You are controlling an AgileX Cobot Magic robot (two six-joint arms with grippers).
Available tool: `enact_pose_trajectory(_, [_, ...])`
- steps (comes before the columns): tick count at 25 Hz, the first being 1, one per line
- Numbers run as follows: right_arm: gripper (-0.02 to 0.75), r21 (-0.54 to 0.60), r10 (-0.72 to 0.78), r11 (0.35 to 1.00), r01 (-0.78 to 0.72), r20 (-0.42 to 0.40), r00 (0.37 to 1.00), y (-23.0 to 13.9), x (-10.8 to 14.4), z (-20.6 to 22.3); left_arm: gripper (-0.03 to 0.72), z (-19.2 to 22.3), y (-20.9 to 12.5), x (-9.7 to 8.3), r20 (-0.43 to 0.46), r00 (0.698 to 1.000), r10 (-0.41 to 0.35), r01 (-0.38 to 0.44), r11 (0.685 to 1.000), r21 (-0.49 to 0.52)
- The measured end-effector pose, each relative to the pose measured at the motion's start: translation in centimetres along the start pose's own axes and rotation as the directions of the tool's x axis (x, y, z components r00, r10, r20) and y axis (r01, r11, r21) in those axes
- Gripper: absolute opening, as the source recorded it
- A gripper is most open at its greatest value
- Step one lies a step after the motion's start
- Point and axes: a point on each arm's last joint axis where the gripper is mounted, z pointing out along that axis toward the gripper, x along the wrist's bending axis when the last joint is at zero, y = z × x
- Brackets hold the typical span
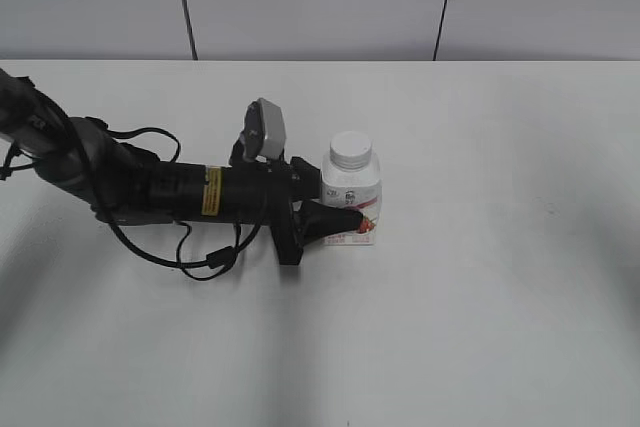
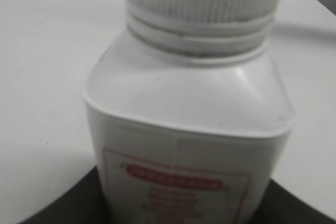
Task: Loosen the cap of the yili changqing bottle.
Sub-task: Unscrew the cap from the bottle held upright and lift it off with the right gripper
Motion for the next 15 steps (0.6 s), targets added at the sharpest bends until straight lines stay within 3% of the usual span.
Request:
enact_pose_trajectory(8, [0.526, 0.236, 0.003, 0.972, -0.012, 0.038, 0.999, 4.8, 4.4, 9.1, 0.361, 0.0, 0.0, 0.1, -0.013, 1.0, -0.004, 0.004, 1.0, 0.005])
enact_pose_trajectory(15, [0.526, 0.322, -0.018, 0.947, 0.011, 0.017, 1.0, 7.3, 8.9, 15.6, 0.361, 0.1, 0.0, 0.1, -0.015, 1.0, -0.005, 0.005, 1.0, 0.006])
